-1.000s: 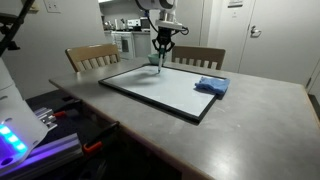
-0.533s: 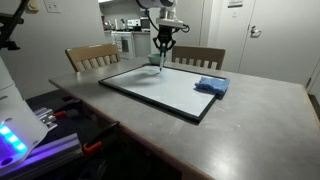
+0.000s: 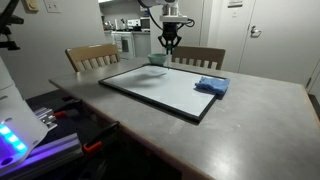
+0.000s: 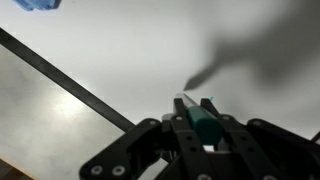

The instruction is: Remove the green marker from the green bowl, draw a smiley face on the whiteboard using the green marker, put the green marker in the bowl

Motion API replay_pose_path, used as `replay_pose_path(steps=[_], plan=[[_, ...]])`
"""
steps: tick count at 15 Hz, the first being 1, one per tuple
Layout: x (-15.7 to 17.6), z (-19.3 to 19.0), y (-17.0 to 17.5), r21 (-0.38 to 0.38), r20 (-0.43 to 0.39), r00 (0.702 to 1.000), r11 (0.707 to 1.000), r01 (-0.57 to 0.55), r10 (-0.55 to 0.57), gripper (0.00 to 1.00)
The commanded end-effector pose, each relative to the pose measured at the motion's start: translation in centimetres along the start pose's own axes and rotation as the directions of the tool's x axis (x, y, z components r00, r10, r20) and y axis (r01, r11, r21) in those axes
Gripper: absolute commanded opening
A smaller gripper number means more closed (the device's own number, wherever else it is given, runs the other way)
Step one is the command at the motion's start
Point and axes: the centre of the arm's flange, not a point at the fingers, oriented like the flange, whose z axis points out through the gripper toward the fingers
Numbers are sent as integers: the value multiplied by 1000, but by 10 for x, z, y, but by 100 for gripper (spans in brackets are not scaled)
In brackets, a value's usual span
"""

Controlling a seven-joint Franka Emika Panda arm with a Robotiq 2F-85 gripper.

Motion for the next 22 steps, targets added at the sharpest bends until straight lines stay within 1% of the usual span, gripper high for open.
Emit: replay_pose_path(steps=[1, 3, 5, 10, 14, 22], plan=[[-17, 6, 7, -78, 13, 1000, 997, -25, 26, 5], [-20, 10, 10, -74, -7, 999, 997, -34, 34, 5], [-18, 8, 10, -33, -51, 998, 999, -31, 29, 5], [-12, -4, 5, 14, -102, 994, 999, -38, 39, 5], [-8, -3, 2, 44, -123, 991, 998, -46, 51, 5], [-9, 6, -4, 73, -115, 991, 996, -59, 68, 5]])
